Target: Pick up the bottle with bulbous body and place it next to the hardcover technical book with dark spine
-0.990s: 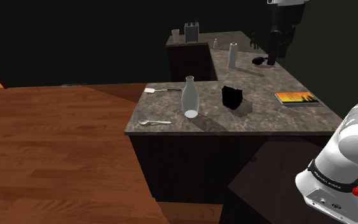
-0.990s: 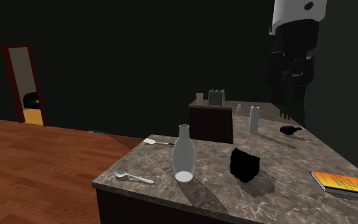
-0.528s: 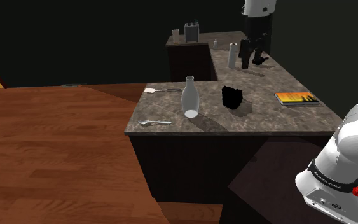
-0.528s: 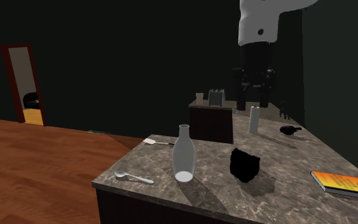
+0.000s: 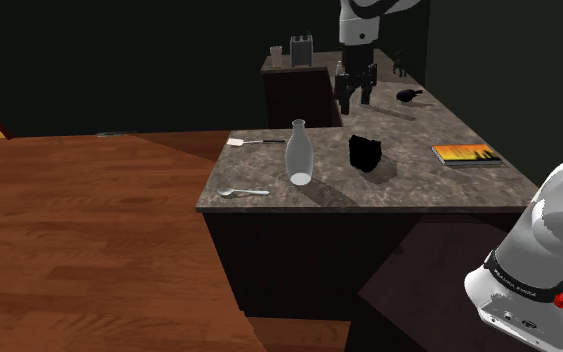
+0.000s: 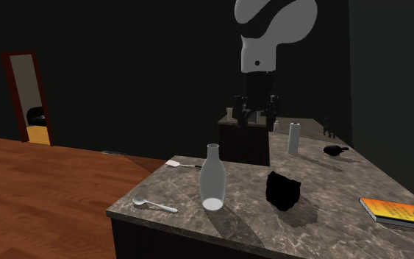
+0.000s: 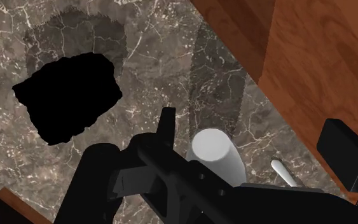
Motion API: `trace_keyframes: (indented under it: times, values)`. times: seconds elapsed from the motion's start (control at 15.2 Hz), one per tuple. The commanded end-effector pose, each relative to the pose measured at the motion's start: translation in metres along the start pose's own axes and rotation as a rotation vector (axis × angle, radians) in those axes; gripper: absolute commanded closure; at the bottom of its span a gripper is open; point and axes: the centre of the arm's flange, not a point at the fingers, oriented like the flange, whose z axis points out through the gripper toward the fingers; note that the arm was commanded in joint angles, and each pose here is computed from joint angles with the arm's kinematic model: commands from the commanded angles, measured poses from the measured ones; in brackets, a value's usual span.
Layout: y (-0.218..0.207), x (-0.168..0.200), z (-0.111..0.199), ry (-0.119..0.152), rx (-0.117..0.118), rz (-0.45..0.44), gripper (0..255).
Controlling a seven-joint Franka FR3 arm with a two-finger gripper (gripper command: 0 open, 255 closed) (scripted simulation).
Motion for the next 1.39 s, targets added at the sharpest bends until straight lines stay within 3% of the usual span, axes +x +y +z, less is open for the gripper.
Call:
trace_keyframes:
  times: [0.0,0.92,1.32]
  values:
    - [-0.007,0.024,0.009,-0.003,-0.001,0.006,0]
    - [-0.027,0.203,0.066,-0.03,-0.014,0.048,0]
    - [-0.027,0.211,0.095,-0.031,-0.014,0.05,0]
